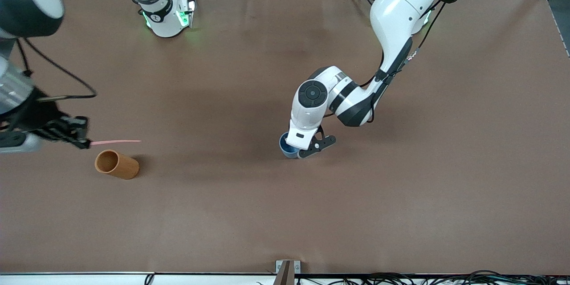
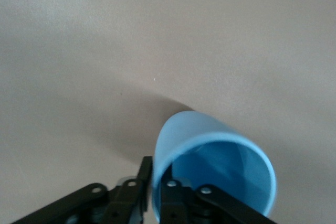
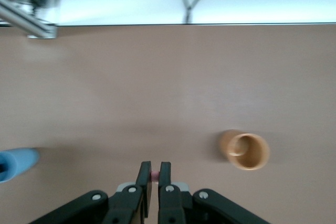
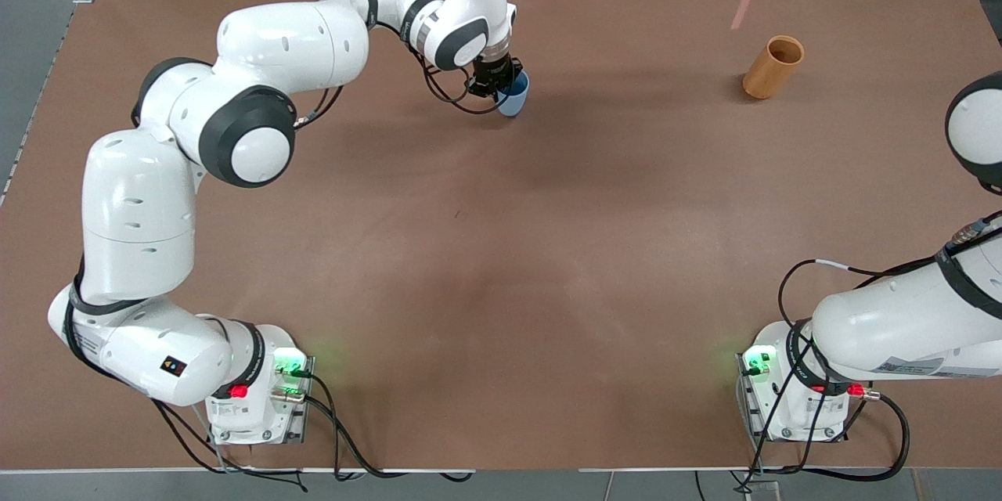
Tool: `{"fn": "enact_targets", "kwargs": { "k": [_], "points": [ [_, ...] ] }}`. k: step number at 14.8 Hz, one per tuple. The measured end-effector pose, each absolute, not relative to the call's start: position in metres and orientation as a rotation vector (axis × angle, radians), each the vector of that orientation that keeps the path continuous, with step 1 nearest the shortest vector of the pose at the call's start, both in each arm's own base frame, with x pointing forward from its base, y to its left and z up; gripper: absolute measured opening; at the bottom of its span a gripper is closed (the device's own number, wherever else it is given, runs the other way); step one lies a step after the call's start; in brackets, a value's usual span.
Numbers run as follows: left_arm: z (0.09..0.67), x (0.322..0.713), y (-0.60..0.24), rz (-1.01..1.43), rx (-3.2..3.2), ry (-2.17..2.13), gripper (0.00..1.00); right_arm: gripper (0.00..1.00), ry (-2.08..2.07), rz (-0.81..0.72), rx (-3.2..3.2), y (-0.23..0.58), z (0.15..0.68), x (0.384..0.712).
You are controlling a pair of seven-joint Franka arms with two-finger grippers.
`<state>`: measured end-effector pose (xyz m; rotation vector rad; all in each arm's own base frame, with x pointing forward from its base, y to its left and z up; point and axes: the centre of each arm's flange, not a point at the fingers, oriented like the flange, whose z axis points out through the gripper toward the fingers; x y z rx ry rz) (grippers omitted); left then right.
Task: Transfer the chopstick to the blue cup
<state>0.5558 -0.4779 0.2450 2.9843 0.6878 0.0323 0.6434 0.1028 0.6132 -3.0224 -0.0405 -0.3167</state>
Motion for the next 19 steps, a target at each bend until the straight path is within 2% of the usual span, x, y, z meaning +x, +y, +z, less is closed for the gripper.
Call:
{"fn": "enact_targets", "kwargs": {
  "k": [2,5,8,9,13,16,19],
  "points": [
    [0.246,0.559,-0.476,0.040,2.982,0.691,0.38,0.09,-0.063,-0.368,-2.976,0.153,0.621,0.636],
    [0.266,0.570,-0.468,0.049,2.990,0.702,0.65,0.09,-0.127,-0.459,-2.932,0.217,0.630,0.621],
    [0.334,0.588,-0.430,0.010,3.050,0.594,0.95,0.09,-0.194,-0.529,-2.887,0.279,0.633,0.600],
    [0.364,0.594,-0.411,-0.013,3.058,0.537,1.00,0.09,-0.236,-0.559,-2.883,0.301,0.631,0.593],
    [0.465,0.617,-0.302,-0.047,3.102,0.308,1.00,0.09,-0.360,-0.648,-2.857,0.403,0.589,0.563],
    [0.507,0.624,-0.221,-0.016,3.146,0.146,1.00,0.09,-0.416,-0.704,-2.859,0.476,0.532,0.540],
    [0.539,0.619,-0.154,0.029,3.152,0.043,1.00,0.09,-0.447,-0.747,-2.897,0.516,0.488,0.521]
  ]
}}
